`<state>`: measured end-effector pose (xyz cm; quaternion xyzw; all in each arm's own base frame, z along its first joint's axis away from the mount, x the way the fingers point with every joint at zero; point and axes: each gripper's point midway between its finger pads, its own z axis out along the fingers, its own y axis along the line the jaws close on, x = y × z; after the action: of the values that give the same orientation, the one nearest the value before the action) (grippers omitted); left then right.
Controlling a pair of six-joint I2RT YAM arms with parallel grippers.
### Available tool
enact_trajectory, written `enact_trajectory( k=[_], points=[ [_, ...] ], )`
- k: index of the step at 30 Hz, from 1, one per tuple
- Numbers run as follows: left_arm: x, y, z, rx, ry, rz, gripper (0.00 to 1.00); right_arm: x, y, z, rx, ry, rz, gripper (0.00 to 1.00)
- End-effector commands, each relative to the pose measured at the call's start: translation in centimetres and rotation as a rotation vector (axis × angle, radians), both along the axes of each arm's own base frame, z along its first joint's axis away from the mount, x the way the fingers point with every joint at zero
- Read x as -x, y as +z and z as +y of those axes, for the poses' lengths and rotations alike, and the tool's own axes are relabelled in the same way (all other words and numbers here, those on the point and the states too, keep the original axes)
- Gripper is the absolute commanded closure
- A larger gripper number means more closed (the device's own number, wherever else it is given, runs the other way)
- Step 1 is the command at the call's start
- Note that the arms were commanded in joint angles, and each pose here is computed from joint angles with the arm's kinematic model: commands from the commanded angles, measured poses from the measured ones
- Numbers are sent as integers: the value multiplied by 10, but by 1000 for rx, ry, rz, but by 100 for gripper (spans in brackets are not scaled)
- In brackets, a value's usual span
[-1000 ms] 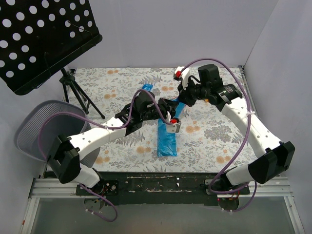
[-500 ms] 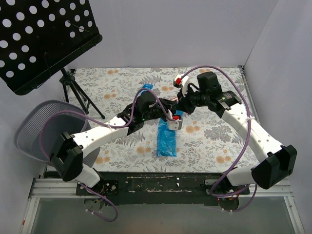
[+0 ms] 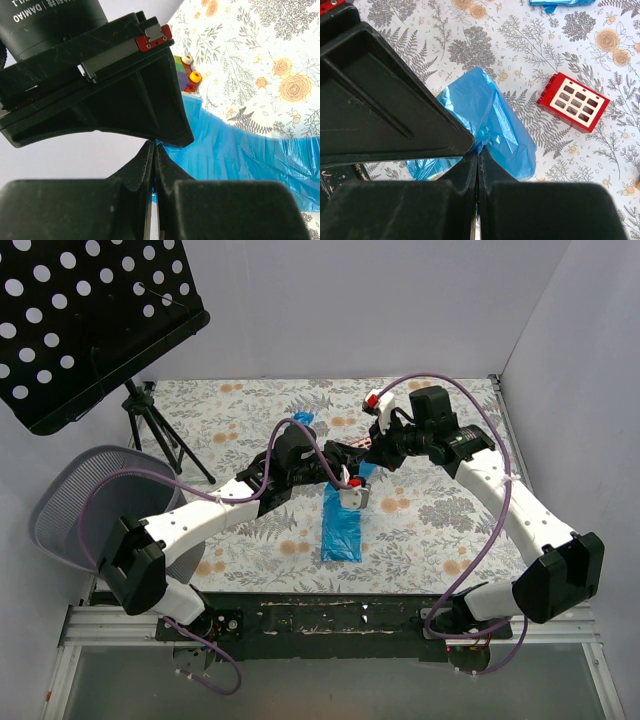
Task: Put the trash bags into the trash bin
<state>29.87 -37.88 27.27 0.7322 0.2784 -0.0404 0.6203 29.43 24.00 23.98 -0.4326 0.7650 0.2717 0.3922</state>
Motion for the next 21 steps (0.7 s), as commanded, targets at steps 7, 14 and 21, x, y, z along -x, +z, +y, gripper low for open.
enact_trajectory(
  k=[7,14,21],
  points=[
    [-4,-25,-1,-70,37,29,100,-2,86,36,-211,98,-92,99],
    [4,-12,6,-54,30,11,100,-21,52,23,-162,54,-46,99],
    [-20,17,-5,37,96,-67,100,39,38,48,-169,185,25,99]
  ],
)
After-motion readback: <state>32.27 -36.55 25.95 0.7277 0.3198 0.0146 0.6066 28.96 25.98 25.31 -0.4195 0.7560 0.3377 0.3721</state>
